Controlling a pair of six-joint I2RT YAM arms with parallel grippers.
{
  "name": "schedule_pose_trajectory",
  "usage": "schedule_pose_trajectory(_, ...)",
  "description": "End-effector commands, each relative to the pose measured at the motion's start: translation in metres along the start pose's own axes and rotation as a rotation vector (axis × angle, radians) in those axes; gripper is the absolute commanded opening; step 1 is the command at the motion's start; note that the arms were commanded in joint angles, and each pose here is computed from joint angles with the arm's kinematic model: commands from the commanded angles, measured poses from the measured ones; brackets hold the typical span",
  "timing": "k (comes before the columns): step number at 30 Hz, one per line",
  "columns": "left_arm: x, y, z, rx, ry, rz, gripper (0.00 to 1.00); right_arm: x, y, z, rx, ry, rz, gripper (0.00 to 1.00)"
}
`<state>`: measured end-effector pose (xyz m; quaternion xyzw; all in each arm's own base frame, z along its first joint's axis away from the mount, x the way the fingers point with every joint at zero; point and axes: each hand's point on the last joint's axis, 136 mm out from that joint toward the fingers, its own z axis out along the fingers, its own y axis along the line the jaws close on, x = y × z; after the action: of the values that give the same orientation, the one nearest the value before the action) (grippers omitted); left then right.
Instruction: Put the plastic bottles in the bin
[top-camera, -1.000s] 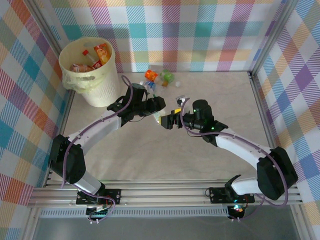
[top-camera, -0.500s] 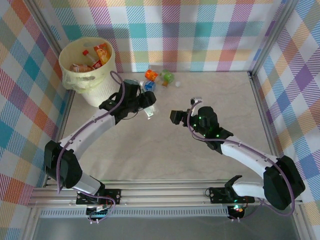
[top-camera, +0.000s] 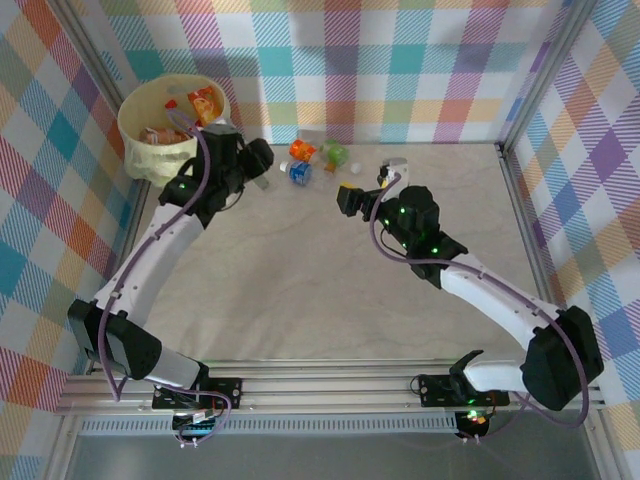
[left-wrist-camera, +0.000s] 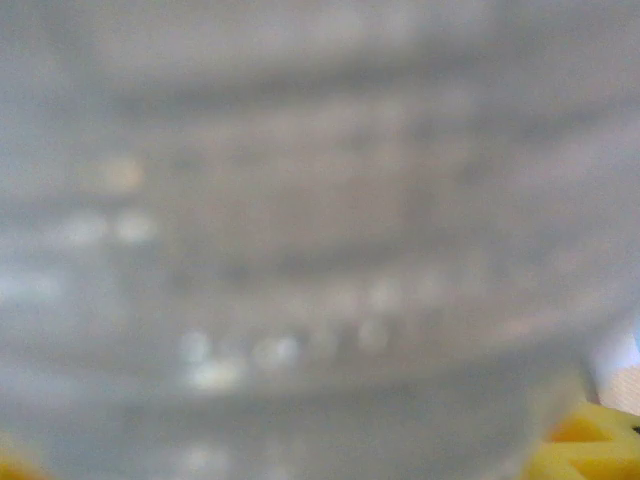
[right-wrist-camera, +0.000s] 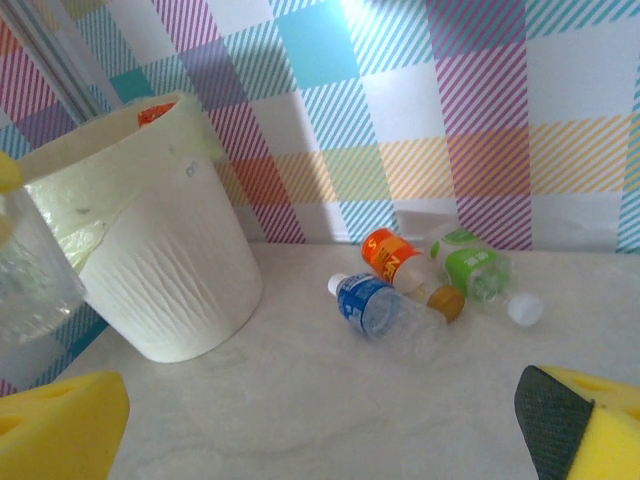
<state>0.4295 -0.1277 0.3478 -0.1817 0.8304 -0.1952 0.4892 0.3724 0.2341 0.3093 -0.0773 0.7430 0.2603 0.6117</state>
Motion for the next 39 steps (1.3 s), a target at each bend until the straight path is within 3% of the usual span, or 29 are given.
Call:
schedule_pose_trajectory(1, -0.050, 0.006, -0.023, -0.049, -0.141, 0.042, 0.64, -0.034, -0.002, 0.007, 0.023, -0.100, -0.046, 1.00)
schedule_pose_trajectory(8, -0.124, 0.024, -0.034, -0.112, -0.321, 0.005, 0.65, -0.051, -0.011, 0.026, 0.067, -0.179, -0.029, 1.00)
schedule_pose_trajectory(16, -0.191, 0.054, -0.038, -0.224, -0.494, -0.015, 0.66, 0.005, -0.017, 0.039, 0.036, -0.055, 0.063, 1.00)
schedule_pose_trajectory(22, -0.229, 0.089, -0.032, -0.341, -0.597, -0.033, 0.66, 0.014, -0.003, 0.040, -0.045, -0.016, 0.114, 1.00)
schedule_pose_trajectory(32, -0.240, 0.143, 0.023, -0.410, -0.556, -0.108, 0.68, 0.017, 0.008, 0.042, -0.108, 0.010, 0.157, 1.00)
schedule_pose_trajectory(39, -0.248, 0.174, 0.063, -0.407, -0.520, -0.236, 0.69, 0.015, 0.004, 0.038, -0.085, 0.016, 0.132, 1.00)
